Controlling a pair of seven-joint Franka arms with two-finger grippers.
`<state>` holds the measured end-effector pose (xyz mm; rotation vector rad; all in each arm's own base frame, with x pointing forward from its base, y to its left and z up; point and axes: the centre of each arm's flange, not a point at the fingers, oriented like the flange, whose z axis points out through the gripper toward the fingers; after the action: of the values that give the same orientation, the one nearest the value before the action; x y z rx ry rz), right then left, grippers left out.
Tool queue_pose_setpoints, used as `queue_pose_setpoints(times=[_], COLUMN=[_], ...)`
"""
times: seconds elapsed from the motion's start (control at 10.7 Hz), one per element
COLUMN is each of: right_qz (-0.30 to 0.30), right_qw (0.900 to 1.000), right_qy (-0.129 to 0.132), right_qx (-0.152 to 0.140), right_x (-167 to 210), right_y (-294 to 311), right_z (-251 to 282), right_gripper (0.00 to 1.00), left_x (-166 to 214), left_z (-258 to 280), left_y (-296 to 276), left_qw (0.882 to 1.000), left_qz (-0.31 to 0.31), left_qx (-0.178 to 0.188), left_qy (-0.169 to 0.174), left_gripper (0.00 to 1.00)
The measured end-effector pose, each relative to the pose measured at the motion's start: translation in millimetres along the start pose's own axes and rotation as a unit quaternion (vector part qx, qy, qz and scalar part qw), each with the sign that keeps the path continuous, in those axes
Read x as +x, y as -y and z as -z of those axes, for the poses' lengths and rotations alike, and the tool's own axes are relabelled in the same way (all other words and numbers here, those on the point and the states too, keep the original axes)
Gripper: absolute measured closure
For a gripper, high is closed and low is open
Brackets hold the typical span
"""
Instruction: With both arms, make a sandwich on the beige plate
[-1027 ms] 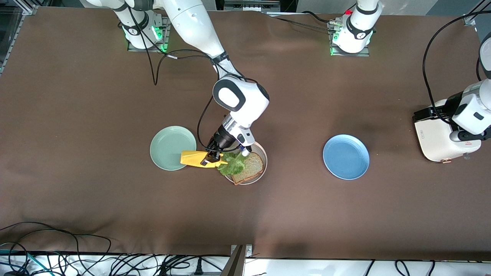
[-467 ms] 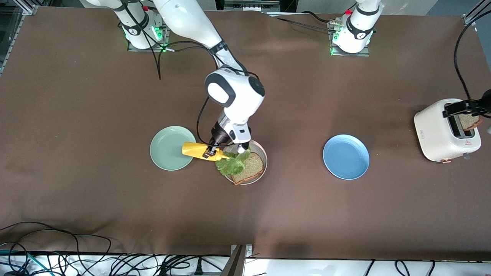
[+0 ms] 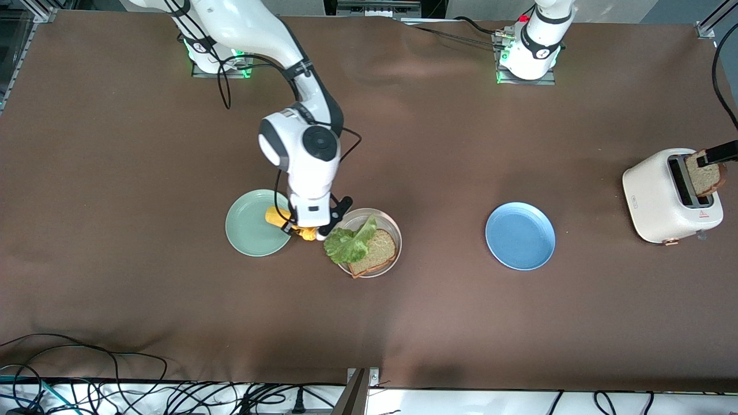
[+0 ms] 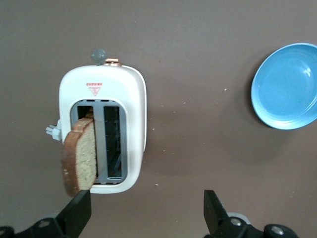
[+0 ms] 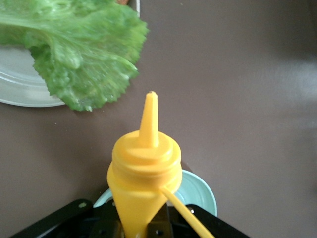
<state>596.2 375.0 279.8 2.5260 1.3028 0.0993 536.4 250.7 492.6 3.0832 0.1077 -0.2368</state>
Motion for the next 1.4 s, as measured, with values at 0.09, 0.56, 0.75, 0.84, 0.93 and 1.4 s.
queue_pose_setpoints(times=[0.09,0.56,0.75,0.84,0.93,1.4], right_qz=[-0.015,-0.059,-0.034,-0.012,0.011,0.126], right_qw=[1.000,0.985,0.979,0.974,0.966,0.905], right_qy=[-0.007,-0.072,-0.105,-0.117,-0.133,-0.255], right_qx=[0.025,0.143,0.174,0.195,0.222,0.315], right_x=[-10.1,-57.5,-83.7,-100.7,-118.0,-238.0], right_y=[-9.4,-79.8,-114.6,-131.9,-147.3,-230.4], right_z=[1.2,10.7,4.8,-0.8,-7.6,-56.1], right_gripper=[0.93,0.93,0.93,0.93,0.93,0.93], left_x=[-5.4,1.6,11.5,15.1,16.4,14.0], left_z=[-4.5,-53.3,-80.2,-91.7,-99.8,-109.4], left_y=[17.9,72.7,84.6,89.8,93.9,105.2], left_qw=[1.000,0.998,0.997,0.996,0.996,0.999], left_qz=[-0.013,-0.067,-0.077,-0.077,-0.076,-0.028], left_qx=[-0.004,-0.022,-0.030,-0.033,-0.037,-0.042], left_qy=[0.003,0.004,0.005,0.006,0.008,0.015], left_gripper=[0.00,0.00,0.00,0.00,0.00,0.05])
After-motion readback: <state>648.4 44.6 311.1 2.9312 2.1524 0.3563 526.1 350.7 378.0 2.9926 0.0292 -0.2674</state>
